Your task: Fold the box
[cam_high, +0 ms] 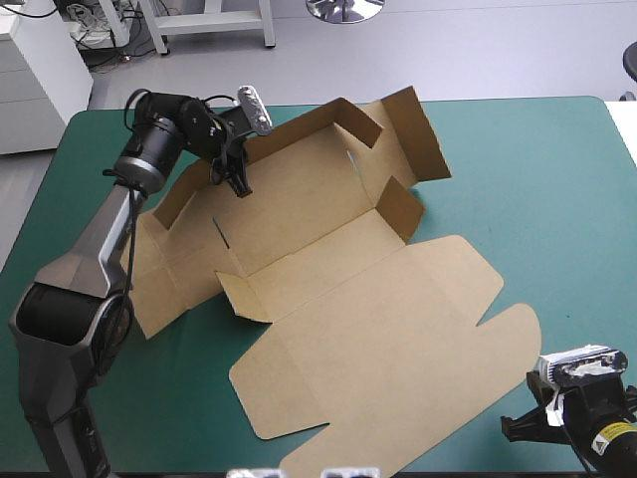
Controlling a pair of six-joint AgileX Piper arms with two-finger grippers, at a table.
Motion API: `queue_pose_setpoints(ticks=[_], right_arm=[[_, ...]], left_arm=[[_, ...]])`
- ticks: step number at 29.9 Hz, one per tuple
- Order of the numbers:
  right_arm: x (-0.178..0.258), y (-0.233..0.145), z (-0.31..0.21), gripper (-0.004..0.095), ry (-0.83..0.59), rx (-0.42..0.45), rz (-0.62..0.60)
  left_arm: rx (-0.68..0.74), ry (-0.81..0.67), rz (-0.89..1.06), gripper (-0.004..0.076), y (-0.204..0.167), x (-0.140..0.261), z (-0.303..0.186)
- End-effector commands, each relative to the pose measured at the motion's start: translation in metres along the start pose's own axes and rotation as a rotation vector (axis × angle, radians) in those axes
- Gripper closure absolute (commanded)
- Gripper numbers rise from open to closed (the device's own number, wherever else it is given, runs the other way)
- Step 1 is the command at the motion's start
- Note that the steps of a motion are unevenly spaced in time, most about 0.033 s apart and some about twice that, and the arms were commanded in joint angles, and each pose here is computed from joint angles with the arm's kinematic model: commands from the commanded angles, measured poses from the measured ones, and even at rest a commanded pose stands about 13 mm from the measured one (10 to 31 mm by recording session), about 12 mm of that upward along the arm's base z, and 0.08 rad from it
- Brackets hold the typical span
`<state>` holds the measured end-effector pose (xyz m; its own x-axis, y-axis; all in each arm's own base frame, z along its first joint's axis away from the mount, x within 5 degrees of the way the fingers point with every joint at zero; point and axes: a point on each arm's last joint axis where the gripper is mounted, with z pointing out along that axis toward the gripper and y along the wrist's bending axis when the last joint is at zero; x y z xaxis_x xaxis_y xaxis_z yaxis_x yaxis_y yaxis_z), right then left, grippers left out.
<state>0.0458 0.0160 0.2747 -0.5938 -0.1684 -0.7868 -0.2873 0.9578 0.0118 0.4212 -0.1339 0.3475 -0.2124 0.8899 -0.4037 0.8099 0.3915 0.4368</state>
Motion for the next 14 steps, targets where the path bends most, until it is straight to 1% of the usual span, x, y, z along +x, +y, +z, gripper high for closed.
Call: queue_pose_setpoints(ticks=[1,5,9,14], right_arm=[[-0.011,-0.001,-0.004,0.0908,-0.069,0.019,-0.009],[-0.011,-0.002,-0.004,0.0908,-0.068,0.028,-0.016],[-0.011,-0.004,-0.004,0.0908,-0.067,0.042,-0.027],[-0.010,-0.004,-0.004,0.0908,-0.066,0.051,-0.034]], left_arm=[[-0.168,-0.089,0.118,0.0734,-0.002,-0.032,-0.038],[-0.218,-0.125,0.215,0.0734,-0.020,-0.059,-0.042],[-0.266,-0.209,0.279,0.0734,-0.039,-0.086,-0.058],[-0.254,-0.306,0.342,0.0734,-0.072,-0.114,-0.084]])
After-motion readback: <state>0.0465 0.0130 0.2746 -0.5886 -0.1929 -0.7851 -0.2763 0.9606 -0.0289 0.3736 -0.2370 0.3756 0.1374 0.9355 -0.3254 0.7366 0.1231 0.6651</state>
